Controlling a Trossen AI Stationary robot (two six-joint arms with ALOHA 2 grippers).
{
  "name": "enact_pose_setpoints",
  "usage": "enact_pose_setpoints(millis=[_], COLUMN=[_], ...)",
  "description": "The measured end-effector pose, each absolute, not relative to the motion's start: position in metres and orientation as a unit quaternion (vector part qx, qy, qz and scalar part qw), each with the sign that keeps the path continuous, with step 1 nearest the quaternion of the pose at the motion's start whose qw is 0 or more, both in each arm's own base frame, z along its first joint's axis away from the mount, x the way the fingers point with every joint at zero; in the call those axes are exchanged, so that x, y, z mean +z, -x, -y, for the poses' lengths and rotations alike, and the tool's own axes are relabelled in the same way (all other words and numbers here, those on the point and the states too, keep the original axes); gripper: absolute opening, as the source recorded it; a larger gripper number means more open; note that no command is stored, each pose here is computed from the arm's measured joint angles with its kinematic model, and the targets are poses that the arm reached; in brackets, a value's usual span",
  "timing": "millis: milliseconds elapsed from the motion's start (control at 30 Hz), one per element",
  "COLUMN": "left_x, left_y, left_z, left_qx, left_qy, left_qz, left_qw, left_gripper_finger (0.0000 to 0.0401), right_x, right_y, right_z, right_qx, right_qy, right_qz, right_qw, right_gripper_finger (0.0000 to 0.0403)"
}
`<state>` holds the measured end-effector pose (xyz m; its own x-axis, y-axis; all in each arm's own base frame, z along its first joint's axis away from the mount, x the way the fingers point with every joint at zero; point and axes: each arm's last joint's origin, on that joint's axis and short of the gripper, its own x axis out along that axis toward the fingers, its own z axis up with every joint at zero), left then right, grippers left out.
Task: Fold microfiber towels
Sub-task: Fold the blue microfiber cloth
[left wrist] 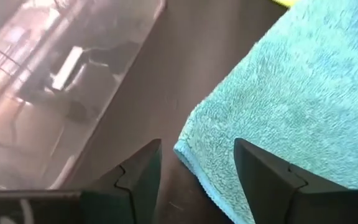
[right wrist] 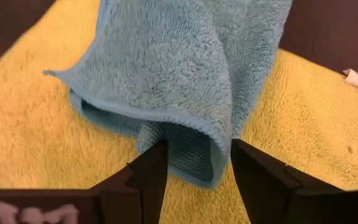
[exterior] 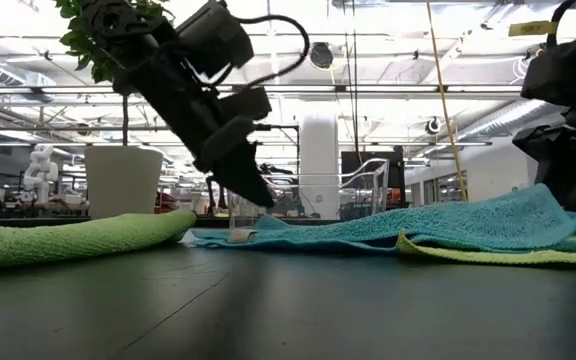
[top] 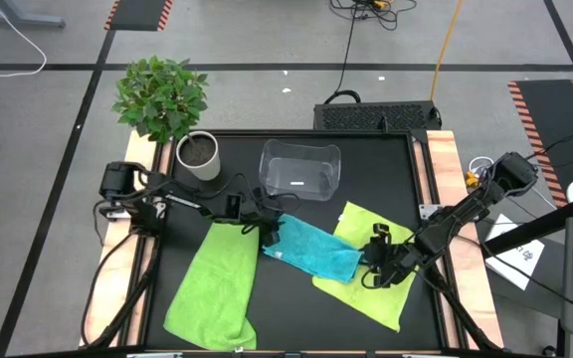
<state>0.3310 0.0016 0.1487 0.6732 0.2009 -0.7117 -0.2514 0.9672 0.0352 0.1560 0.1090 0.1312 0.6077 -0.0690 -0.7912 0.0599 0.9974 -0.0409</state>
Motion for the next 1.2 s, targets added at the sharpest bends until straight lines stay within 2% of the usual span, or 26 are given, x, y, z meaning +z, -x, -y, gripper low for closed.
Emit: enact_pose_setpoints(millis=[467,667,967,1200], left_x=[0.153,0.151,0.15,0.153], left_y=[-0.329,-0.328,-0.326,-0.329], left_z=[-0.001,-0.001,-0.002,-0.002], left_qx=[0.113,0.113,0.115,0.111], left_qy=[0.042,0.041,0.041,0.036], left_qz=[-0.386,-0.396,-0.404,-0.385], left_qw=[0.914,0.91,0.907,0.915], left_gripper_finger=[0.0207,0.0207,0.0207,0.0207], right_x=[0.145,0.157,0.173,0.169], right_y=[-0.149,-0.145,-0.15,-0.161], right_z=[-0.12,-0.119,-0.113,-0.104], right_qx=[0.038,0.027,-0.002,-0.023], right_qy=[-0.038,-0.062,0.002,0.015], right_qz=[-0.43,-0.392,-0.304,-0.309], right_qw=[0.901,0.917,0.953,0.951], right_gripper_finger=[0.0185,0.0192,0.0189,0.0189])
